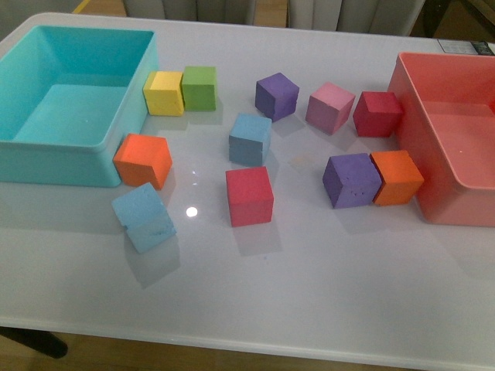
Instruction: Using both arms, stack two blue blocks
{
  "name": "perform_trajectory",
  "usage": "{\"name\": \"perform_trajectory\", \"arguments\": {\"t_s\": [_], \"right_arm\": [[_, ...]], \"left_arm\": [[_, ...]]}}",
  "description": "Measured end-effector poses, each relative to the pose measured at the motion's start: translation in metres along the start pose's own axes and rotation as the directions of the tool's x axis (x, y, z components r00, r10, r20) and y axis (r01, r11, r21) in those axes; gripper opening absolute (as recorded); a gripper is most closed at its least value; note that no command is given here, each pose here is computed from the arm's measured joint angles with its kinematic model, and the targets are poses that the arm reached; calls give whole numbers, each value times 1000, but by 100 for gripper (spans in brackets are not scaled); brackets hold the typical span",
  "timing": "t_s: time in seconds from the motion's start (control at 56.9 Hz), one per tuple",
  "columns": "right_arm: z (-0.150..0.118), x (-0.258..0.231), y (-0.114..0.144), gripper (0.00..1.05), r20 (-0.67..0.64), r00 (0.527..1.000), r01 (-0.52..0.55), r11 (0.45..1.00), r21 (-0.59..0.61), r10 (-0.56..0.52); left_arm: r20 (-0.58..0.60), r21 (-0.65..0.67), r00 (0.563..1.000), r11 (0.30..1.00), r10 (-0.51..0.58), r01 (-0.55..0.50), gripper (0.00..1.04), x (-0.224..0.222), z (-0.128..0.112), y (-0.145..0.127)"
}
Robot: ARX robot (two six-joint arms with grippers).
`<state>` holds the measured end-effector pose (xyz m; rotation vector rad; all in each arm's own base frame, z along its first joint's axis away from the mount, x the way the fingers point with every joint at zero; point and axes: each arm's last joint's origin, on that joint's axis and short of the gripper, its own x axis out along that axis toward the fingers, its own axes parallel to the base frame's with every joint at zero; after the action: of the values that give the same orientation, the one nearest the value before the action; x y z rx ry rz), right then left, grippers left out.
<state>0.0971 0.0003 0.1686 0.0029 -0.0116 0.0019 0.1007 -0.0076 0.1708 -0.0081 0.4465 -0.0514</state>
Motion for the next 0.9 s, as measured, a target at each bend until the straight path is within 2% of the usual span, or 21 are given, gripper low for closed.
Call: {"name": "perform_trajectory", "arguments": {"t_s": [0.053, 0.123, 0.281, 0.738, 0.896], "right_arm": [[0, 0, 0, 95, 1, 1000, -2, 1000, 0, 2], [0, 0, 0, 96, 1, 1000, -1, 1000, 0, 1], [0, 0, 0, 96, 1, 1000, -2, 1000, 0, 2], [0, 0, 0, 96, 1, 1000, -1, 1000, 0, 1], [0, 0, 0, 96, 1, 1000, -2, 1000, 0, 2]], "left_arm": [[-164, 7, 986, 999, -45, 47, 96, 7, 3, -8], [-232, 12, 968, 995, -93, 98, 96, 24, 10, -23], [-251, -7, 960, 992, -122, 125, 96, 59, 21, -43], [-427, -89, 896, 992, -121, 92, 96, 145, 2, -76], [-447, -149, 887, 987, -121, 60, 96, 169, 4, -83]]}}
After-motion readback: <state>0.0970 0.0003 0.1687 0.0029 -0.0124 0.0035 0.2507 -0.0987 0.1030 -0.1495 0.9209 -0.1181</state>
